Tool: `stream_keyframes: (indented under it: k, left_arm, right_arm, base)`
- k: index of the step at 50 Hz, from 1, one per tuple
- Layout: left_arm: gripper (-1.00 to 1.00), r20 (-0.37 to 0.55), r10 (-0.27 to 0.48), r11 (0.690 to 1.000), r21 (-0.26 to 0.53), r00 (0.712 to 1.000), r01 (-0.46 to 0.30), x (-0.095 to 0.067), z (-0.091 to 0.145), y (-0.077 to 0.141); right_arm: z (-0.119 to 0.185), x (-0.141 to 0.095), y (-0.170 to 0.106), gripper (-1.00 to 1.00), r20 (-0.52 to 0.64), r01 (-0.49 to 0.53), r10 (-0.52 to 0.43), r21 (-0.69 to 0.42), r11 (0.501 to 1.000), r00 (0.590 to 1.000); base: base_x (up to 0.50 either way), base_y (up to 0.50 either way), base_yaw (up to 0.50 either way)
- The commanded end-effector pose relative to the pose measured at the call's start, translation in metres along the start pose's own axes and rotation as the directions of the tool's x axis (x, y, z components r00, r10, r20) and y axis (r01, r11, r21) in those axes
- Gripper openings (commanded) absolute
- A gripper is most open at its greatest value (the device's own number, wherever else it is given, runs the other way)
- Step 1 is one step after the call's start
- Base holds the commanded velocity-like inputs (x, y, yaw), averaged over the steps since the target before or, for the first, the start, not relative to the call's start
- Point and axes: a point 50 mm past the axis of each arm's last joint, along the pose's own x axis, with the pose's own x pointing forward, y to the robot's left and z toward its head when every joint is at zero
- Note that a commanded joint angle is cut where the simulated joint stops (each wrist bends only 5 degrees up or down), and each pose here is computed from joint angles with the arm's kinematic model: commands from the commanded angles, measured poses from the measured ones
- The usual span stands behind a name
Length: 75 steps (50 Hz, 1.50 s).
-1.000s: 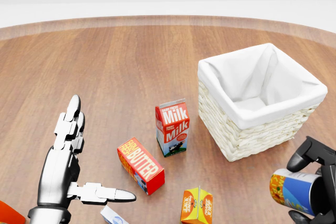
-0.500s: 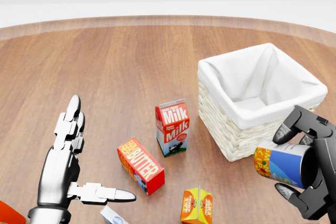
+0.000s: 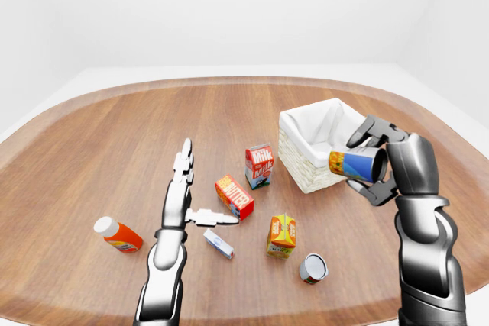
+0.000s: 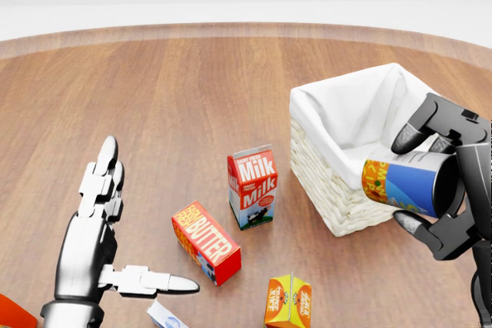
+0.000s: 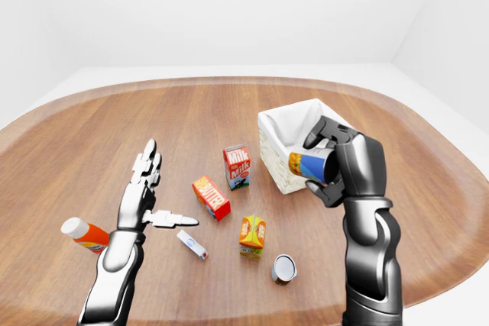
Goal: Pick up the alphabet soup and the tomato sauce, and put them in the basket.
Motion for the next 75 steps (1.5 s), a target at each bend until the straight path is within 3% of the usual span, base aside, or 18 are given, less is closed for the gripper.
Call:
stream_keyframes:
  k: [1,31,42,53,75]
  left_arm:
    - [1.0,0.004,0.007,1.0,-0.008,1.0,-0.007,-0.001,0.001,0.001]
    - [1.0,0.001,-0.002,1.0,-0.009,1.0,0.002,-0.001,0.0,0.0]
    - [1.0,0.008,-0.001,1.0,-0.009,1.0,0.001,0.0,0.002,0.0]
    - [1.0,-0.001,0.003,1.0,-0.009,1.0,-0.003,0.001,0.0,0.0]
    - [1.0,-0.001,0.002,1.0,-0.01,1.0,-0.002,0.0,0.0,0.001]
  right_arm:
    - [0.012,0.027,-0.008,-1.0,0.088,0.07,-0.07,-0.003,0.998,0.994]
    - [-0.009,0.096,0.02,-1.0,0.03,0.058,-0.055,-0.11,0.992,0.998]
    - [-0.016,0.112,0.031,-1.0,-0.006,0.038,-0.039,-0.142,0.989,0.999]
    - [-0.032,0.128,0.048,-1.0,-0.074,0.013,-0.032,-0.243,0.97,0.997]
    - [-0.027,0.149,0.077,-1.0,-0.071,-0.026,-0.002,-0.394,0.919,0.997]
  base:
    - [0.0,0.0,0.0]
    - [0.0,0.0,0.0]
    - [0.0,0.0,0.0]
    - [0.0,0.0,0.0]
    - [0.0,0.0,0.0]
